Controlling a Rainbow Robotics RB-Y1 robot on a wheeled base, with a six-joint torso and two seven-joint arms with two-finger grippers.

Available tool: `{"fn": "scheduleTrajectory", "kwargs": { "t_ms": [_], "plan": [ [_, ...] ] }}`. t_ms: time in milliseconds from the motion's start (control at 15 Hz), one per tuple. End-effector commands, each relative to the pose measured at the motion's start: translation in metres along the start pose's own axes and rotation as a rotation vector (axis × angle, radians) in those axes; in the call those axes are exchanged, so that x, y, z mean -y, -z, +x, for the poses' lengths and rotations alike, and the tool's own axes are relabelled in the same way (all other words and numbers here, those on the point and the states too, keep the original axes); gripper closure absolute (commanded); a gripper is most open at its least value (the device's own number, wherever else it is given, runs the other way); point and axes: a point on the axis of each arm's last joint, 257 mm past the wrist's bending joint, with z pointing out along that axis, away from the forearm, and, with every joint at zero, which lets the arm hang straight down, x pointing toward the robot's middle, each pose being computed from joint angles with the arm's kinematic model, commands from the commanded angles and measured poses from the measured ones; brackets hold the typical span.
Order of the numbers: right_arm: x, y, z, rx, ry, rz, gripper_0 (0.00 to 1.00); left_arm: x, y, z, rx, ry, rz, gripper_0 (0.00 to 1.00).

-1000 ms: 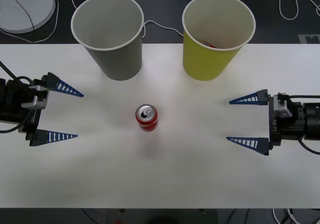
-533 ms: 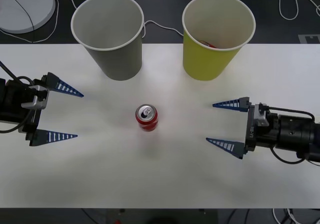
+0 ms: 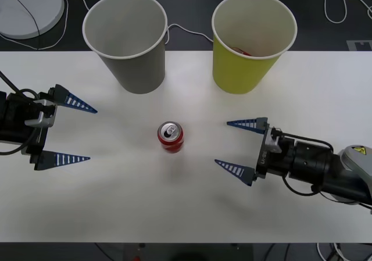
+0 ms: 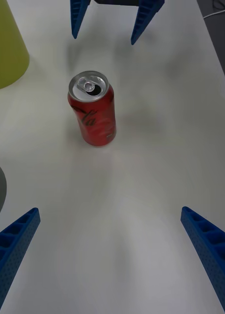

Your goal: Put the can into the green bin and the plastic bottle into the gray bin

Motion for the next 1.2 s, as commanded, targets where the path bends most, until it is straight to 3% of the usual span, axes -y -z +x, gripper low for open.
{"fn": "scheduleTrajectory", "kwargs": {
  "t_ms": [67, 1200],
  "plan": [
    [-0.007, -0.022, 0.0, 0.009, -0.004, 0.023, 0.0, 0.0, 0.0, 0.0, 0.0, 0.0, 0.0, 0.0],
    [-0.039, -0.135, -0.011, -0.031, -0.026, 0.08, 0.0, 0.0, 0.0, 0.0, 0.0, 0.0, 0.0, 0.0]
  ]
}}
